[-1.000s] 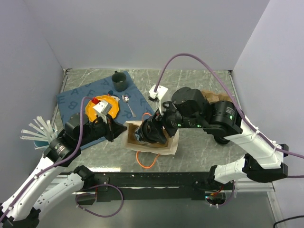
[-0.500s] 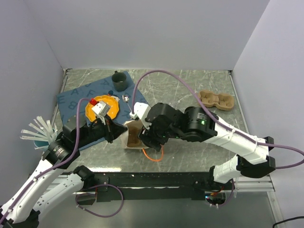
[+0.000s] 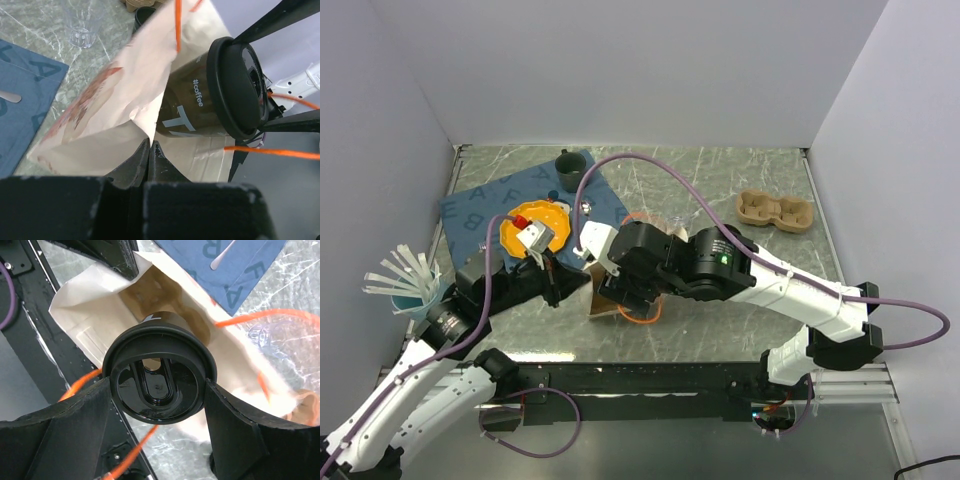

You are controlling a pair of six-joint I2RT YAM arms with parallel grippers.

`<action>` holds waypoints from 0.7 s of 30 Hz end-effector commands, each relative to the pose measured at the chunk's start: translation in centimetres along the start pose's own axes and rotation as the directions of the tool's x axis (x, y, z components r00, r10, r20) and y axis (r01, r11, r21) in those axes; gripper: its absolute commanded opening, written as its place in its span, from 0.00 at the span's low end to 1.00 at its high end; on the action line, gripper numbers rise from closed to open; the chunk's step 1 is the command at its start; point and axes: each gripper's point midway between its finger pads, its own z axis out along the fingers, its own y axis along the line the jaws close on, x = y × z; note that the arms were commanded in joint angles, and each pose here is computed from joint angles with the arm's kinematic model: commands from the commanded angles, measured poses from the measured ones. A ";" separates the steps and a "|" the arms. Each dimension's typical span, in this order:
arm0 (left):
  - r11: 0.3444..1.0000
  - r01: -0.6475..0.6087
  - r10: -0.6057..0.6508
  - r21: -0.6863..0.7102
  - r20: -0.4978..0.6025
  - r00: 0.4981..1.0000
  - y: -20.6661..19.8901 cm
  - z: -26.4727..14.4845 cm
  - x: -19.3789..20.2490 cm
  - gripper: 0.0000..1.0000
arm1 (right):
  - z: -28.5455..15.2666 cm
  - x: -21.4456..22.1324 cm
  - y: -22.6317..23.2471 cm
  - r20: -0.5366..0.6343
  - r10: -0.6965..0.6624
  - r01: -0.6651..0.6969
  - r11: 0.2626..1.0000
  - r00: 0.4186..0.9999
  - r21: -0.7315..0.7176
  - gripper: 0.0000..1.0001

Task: Pack the takeout coffee

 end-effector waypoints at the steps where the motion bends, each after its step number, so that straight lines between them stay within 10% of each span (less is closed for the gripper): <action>1: 0.995 -0.072 0.066 0.065 0.084 0.994 -1.5 -0.2 -2.4 0.01 | -1.8 -1.2 -0.9 0.086 -0.020 0.018 1.000 0.996 0.026 0.50; 21: 0.977 -0.185 0.174 0.107 0.110 0.979 -1.8 0.5 -2.6 0.01 | 0.0 0.9 -0.3 0.029 -0.075 0.074 0.997 0.997 0.033 0.49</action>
